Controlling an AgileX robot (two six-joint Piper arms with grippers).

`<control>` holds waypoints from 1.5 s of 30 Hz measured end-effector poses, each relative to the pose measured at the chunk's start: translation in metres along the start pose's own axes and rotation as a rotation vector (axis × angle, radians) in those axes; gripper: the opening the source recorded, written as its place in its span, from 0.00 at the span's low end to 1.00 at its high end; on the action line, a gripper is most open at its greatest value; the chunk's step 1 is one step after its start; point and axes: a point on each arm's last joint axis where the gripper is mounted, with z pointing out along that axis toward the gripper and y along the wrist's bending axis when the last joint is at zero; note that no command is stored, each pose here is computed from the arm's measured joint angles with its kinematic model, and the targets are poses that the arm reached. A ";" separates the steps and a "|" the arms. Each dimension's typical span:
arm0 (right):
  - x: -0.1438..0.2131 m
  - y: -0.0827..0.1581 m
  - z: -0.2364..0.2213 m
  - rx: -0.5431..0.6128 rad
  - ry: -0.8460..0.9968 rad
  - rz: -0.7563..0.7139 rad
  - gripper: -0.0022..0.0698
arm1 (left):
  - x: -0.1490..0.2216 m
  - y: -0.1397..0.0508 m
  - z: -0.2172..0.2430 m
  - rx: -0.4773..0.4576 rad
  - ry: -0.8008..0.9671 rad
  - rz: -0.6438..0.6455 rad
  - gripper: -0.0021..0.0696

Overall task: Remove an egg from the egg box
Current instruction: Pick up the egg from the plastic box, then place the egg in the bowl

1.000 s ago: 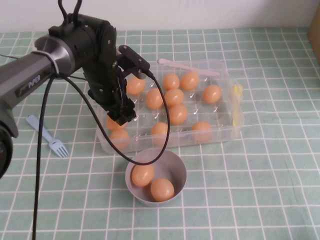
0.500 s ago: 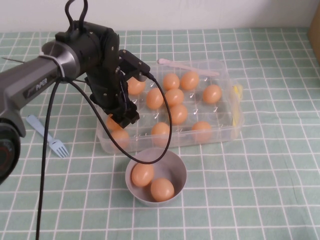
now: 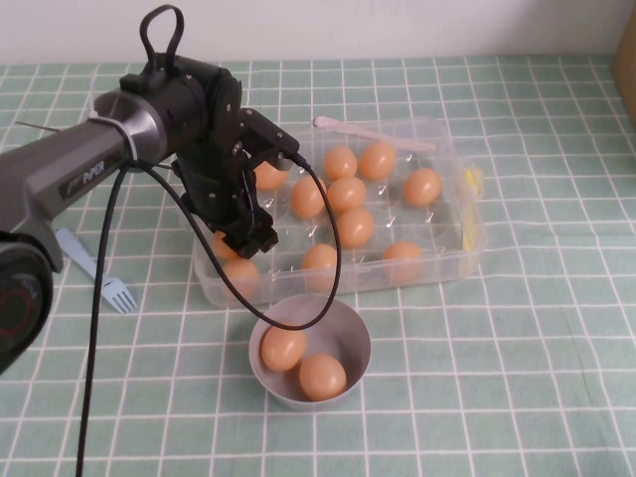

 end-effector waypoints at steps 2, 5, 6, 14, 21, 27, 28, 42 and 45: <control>0.000 0.000 0.000 0.000 0.000 0.000 0.00 | 0.000 0.000 0.000 0.000 0.000 0.000 0.58; 0.000 0.000 0.000 0.000 0.000 0.000 0.00 | 0.000 0.000 0.000 -0.002 -0.005 0.000 0.57; 0.000 0.000 0.000 0.000 0.000 0.000 0.00 | -0.001 0.000 0.000 -0.004 -0.006 0.001 0.56; 0.000 0.000 0.000 0.000 0.000 0.000 0.00 | 0.000 0.001 0.000 -0.008 -0.005 0.003 0.52; 0.000 0.000 0.000 0.000 0.000 0.000 0.00 | 0.000 0.001 -0.002 -0.011 -0.008 0.004 0.52; 0.000 0.000 0.000 0.000 0.000 0.000 0.00 | -0.001 0.003 -0.018 -0.024 -0.039 0.002 0.52; 0.000 0.000 0.000 0.000 0.000 0.000 0.00 | -0.001 0.003 -0.020 -0.026 -0.044 0.001 0.52; 0.000 0.000 0.000 0.000 0.000 0.000 0.00 | 0.006 -0.021 -0.126 -0.066 -0.130 0.032 0.51; 0.000 0.000 0.000 0.000 0.000 0.000 0.00 | 0.006 -0.044 -0.153 -0.062 -0.177 0.084 0.51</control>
